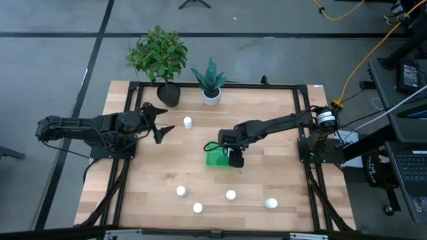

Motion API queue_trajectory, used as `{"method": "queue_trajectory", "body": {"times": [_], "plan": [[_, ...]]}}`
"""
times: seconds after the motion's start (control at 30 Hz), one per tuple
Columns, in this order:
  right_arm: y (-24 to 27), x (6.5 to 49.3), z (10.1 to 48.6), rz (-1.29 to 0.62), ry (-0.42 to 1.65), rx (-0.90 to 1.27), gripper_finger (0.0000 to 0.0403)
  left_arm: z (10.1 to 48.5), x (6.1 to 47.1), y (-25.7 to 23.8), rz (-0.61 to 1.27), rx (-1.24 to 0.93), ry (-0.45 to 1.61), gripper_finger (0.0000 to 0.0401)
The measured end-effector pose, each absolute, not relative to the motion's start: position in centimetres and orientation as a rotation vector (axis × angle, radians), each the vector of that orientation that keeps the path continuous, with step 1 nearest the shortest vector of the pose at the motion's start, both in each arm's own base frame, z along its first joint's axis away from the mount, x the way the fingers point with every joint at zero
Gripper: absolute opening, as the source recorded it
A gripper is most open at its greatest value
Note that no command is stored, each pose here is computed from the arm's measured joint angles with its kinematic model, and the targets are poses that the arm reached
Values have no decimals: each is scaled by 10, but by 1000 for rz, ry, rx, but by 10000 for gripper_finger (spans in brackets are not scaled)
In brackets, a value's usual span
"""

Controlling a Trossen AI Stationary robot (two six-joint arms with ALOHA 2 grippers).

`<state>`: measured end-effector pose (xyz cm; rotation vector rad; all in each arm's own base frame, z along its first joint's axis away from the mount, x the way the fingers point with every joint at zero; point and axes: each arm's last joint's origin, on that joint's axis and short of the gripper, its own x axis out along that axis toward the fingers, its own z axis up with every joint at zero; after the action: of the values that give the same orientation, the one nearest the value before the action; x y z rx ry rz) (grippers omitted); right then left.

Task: Pick and place pill bottles into a basket
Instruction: Put the white pill bottle into the green basket

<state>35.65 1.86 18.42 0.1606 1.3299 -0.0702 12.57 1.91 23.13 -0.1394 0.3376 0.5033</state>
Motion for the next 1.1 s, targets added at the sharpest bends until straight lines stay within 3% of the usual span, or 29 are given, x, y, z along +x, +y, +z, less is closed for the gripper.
{"method": "queue_trajectory", "body": {"times": [0.3,0.43,0.63,0.9,1.0,1.1], "plan": [[19,365,202,-64,1288,162,278,231,126,18,468,-161,338,400],[19,373,224,-60,1251,161,298,231,126,18,469,-183,333,400],[16,382,280,-124,1173,40,293,235,127,17,428,-193,345,400],[4,356,394,-308,704,-149,268,292,131,17,422,-173,439,400],[-10,329,413,-380,604,-128,262,308,142,18,413,-89,540,400],[-23,298,407,-439,604,-82,260,312,159,21,402,-10,621,400]]}}
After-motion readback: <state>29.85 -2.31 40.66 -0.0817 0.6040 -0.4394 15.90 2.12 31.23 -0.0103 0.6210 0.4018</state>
